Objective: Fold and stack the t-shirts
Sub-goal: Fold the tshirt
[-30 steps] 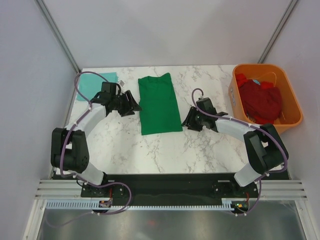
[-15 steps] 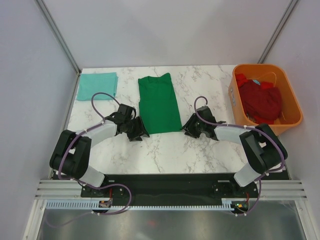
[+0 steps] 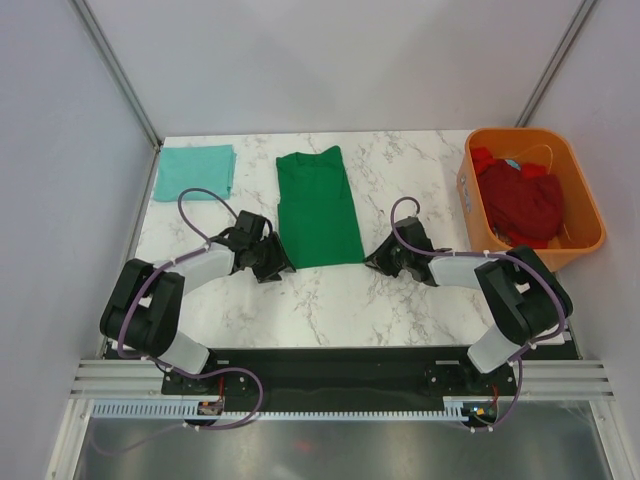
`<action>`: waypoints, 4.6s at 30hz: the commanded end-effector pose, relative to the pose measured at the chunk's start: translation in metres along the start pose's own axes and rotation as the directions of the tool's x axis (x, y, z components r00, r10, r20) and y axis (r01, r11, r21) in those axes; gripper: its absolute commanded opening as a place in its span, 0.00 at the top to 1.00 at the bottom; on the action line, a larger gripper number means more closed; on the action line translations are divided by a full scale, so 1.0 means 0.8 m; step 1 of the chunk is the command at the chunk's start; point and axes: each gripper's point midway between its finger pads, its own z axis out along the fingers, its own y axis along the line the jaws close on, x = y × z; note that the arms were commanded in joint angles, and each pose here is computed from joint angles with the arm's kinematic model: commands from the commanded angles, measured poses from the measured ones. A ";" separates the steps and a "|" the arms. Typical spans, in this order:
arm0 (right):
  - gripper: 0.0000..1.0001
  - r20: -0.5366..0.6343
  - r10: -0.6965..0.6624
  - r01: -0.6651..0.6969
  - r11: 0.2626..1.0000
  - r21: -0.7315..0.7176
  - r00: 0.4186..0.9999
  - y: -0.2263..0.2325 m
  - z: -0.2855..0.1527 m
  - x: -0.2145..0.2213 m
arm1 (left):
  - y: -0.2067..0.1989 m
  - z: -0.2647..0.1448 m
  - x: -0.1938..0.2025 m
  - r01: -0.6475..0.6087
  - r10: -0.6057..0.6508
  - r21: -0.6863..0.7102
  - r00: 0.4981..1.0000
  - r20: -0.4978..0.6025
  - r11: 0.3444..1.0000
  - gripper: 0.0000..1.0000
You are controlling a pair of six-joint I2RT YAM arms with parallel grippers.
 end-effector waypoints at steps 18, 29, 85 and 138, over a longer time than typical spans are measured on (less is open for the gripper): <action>0.78 0.037 0.009 -0.009 1.000 0.005 0.999 -0.016 0.016 0.000 | 0.005 0.021 -0.010 0.138 -0.141 0.041 0.987 0.083 0.990 0.44; 1.00 0.030 -0.011 0.011 1.000 -0.014 0.999 -0.020 0.010 0.008 | 0.017 0.017 -0.018 0.118 -0.118 0.008 0.983 0.139 0.993 0.64; 1.00 0.096 -0.054 0.059 0.997 -0.056 0.994 -0.033 -0.063 0.073 | -0.009 -0.050 0.015 -0.010 -0.008 0.132 0.991 0.134 0.991 0.98; 1.00 0.200 -0.270 0.303 0.939 -0.163 0.942 0.200 -0.009 -0.180 | -0.166 -0.065 -0.256 -0.176 0.099 0.251 0.951 0.293 0.952 0.90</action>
